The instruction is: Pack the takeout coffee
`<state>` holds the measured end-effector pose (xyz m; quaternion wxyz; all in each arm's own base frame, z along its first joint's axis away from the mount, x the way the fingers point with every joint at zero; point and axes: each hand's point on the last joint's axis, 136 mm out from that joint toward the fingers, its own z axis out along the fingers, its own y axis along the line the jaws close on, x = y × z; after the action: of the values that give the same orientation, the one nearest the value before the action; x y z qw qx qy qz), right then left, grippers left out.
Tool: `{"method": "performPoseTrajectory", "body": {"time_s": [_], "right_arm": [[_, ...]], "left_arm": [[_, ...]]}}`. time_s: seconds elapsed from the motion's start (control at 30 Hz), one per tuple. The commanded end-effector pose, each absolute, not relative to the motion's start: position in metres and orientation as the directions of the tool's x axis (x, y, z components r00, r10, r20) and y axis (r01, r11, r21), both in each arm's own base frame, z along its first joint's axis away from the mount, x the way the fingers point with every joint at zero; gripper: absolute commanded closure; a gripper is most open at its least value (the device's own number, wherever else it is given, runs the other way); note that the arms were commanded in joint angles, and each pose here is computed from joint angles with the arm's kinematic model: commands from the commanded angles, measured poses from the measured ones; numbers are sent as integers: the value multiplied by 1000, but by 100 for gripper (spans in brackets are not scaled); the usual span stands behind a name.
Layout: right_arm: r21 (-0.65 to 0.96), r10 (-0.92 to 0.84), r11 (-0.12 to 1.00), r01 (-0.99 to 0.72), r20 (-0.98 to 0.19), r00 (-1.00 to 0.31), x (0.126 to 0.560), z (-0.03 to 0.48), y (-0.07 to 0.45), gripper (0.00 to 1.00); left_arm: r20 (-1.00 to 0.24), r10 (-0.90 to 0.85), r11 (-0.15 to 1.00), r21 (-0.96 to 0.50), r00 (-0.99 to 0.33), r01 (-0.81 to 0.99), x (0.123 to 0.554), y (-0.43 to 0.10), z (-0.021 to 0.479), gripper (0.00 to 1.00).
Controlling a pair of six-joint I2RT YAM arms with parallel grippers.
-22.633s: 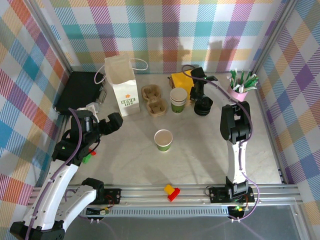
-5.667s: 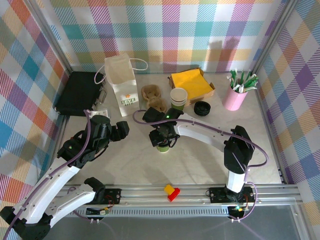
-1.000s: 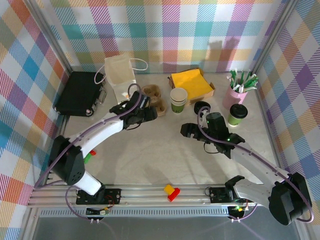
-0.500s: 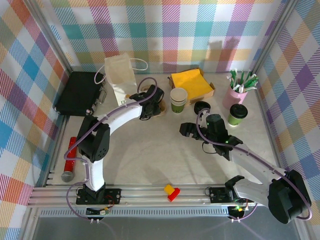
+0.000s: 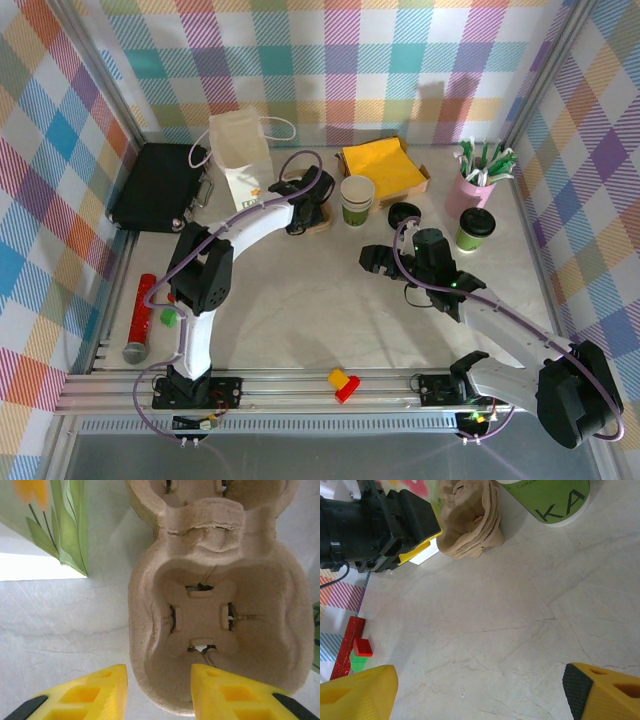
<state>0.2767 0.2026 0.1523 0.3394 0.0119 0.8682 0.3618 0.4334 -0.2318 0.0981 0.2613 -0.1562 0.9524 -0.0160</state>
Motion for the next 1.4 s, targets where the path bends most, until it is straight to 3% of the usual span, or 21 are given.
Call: {"method": "performPoseTrajectory", "body": {"time_s": [0.0,0.73,0.97,1.37], "right_arm": [[645,279,728,-232,-589,-759,280,157,206,13],[642,275,734,-219,-577,-769,282,153,206,13],[642,273,736,-217,-575,-771,283,153,207,13],[643,267,733,-220,-570,-777,284,152,209,13]], "left_arm": [[-491,-289,953,-63,-822,-298,435,-226,96,66],[-469,-278,955,-42,-838,-293,436,-227,83,67],[-469,-269,959,-50,-841,-279,438,-230,86,79],[-485,-246,965,-42,-839,-258,434,-225,103,81]]}}
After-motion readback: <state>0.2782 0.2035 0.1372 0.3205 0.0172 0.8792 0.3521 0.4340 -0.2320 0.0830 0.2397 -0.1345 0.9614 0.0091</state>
